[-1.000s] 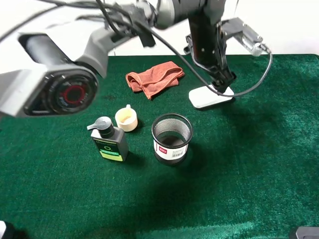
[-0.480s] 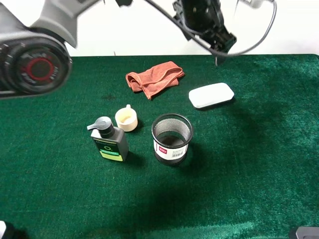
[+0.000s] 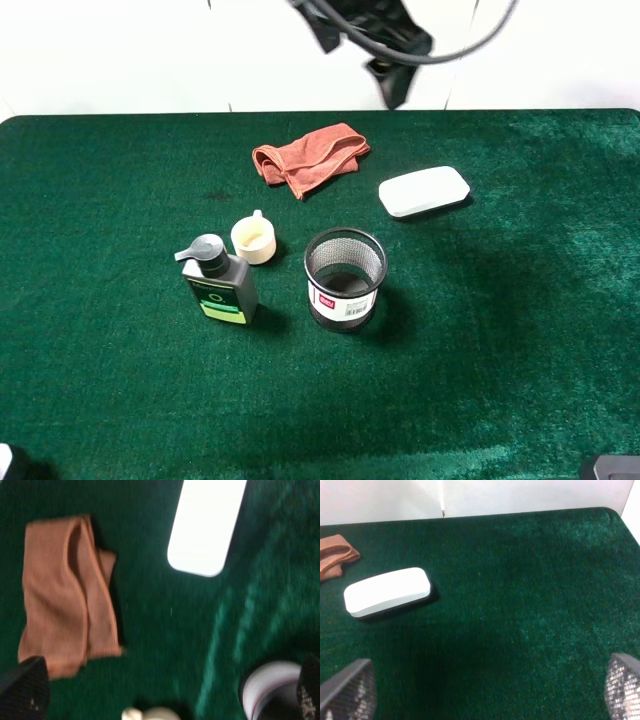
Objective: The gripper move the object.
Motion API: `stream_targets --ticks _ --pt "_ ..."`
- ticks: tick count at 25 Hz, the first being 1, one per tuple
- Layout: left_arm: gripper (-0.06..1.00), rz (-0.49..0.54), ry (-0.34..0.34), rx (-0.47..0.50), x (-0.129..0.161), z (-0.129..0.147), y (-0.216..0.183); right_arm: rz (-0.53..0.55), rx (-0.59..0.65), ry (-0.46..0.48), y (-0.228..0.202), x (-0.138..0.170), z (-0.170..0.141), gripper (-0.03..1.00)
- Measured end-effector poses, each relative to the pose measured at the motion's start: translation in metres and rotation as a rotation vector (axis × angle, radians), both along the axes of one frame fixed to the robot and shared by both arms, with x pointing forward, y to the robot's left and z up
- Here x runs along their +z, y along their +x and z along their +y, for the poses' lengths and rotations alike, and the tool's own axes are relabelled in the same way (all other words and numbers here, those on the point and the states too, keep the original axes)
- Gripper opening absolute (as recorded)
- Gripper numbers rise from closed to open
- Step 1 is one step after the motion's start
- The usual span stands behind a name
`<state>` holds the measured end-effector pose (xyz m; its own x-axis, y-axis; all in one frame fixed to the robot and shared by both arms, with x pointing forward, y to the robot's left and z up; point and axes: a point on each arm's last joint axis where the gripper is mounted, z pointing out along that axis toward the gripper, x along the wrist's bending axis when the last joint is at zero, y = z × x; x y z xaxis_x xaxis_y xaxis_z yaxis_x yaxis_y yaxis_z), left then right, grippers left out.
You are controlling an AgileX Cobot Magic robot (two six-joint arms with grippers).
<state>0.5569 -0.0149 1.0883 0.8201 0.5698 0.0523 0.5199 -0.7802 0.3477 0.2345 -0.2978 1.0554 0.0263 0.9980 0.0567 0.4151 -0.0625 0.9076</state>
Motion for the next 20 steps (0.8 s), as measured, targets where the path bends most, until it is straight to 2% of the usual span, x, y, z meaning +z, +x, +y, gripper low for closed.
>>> stream_targets --ticks 8,15,20 --pt "0.99 0.085 0.078 0.079 0.017 0.103 -0.067 0.000 0.000 0.000 0.000 0.000 0.000 0.69" --pt "0.99 0.149 0.091 0.185 0.003 0.188 -0.135 0.000 0.000 0.000 0.000 0.000 0.000 0.69" --pt "0.99 0.153 0.090 0.217 -0.015 0.228 -0.184 0.000 0.000 0.000 0.000 0.000 0.000 0.69"
